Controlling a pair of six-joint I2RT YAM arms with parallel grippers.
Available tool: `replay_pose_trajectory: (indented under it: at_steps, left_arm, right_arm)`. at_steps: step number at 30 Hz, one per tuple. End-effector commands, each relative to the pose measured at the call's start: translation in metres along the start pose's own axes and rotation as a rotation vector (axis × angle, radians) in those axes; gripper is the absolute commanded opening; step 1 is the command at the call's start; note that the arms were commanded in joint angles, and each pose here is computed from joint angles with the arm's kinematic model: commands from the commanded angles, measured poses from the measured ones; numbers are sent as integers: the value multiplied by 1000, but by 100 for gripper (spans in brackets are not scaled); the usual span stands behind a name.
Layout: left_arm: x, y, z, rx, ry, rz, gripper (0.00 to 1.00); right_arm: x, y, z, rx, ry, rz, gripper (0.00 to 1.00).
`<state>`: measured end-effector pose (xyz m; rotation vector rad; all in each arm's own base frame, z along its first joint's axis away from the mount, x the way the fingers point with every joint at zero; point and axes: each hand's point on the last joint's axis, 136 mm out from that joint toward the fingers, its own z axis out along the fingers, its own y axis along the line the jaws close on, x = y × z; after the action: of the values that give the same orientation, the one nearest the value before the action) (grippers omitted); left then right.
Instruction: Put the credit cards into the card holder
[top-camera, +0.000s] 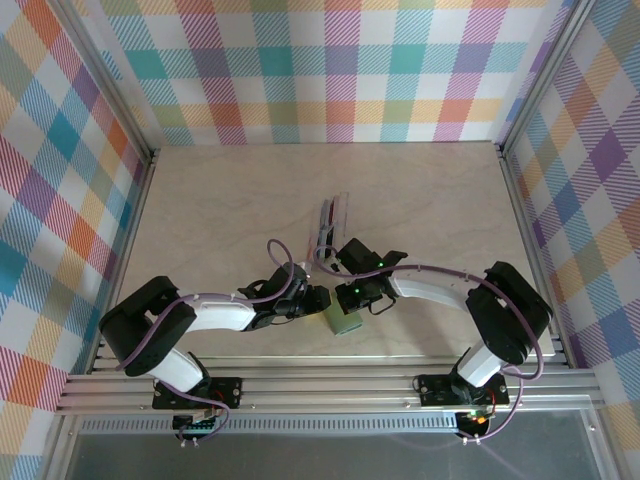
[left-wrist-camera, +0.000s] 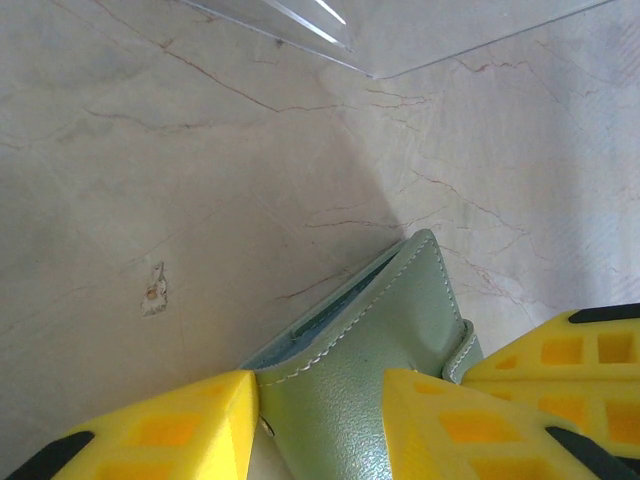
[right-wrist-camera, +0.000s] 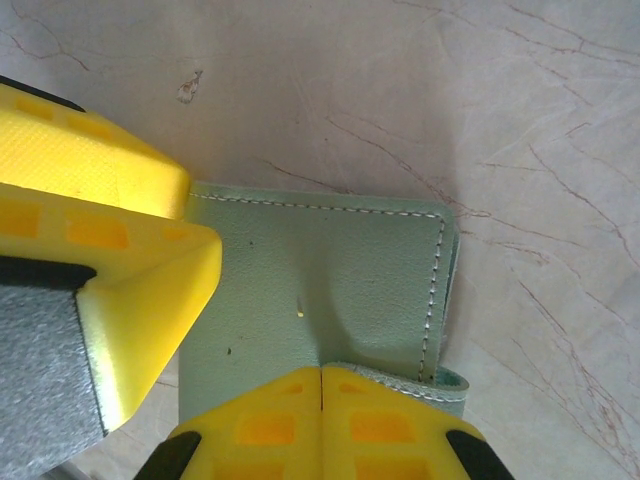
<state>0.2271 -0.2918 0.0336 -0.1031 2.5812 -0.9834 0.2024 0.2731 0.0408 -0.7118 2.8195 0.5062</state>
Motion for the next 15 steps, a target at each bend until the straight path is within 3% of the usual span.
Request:
replay_pose_trajectory:
  at_steps: [1,15]
  left_arm:
    - [3,-5,6,4,13,13,38]
    - [3,-6,8,5,13,15,38]
  right_arm:
    - [20,-3,11,21,86,-14,0]
    - [33,-10,19,67,133,4,0]
